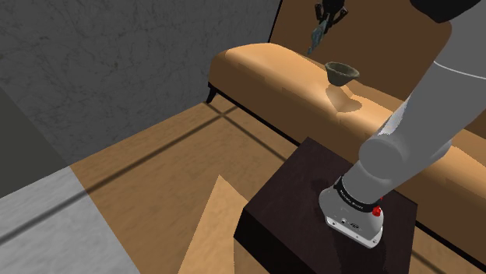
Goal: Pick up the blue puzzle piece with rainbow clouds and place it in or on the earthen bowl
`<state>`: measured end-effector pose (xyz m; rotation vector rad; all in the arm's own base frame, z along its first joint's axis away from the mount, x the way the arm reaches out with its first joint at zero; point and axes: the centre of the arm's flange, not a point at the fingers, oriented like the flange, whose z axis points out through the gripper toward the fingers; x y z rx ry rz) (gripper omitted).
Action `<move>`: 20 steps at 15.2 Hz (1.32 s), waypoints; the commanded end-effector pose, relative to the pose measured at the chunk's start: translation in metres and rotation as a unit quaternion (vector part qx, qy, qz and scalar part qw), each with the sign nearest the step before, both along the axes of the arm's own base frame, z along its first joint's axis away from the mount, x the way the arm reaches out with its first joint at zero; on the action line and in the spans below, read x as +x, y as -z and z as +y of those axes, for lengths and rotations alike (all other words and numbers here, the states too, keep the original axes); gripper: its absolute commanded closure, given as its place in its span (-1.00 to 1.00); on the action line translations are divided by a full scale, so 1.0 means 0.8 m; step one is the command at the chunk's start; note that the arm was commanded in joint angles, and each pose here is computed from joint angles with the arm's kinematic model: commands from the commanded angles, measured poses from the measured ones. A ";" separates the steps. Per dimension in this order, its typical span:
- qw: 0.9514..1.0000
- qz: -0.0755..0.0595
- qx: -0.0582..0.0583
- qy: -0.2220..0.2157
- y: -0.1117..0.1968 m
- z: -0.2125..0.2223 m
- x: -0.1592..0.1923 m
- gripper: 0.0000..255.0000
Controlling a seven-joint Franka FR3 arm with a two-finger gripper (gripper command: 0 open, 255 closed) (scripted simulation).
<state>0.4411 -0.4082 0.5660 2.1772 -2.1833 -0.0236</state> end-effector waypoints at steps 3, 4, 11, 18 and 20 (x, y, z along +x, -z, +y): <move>1.000 0.000 0.000 0.000 -0.009 -0.042 -0.026 1.00; 1.000 0.000 0.000 0.000 -0.011 -0.056 -0.035 1.00; 1.000 0.000 0.000 0.000 -0.023 -0.154 -0.095 1.00; 1.000 0.000 0.000 0.000 -0.035 -0.252 -0.155 1.00; 1.000 0.000 0.000 0.000 -0.030 -0.266 -0.164 1.00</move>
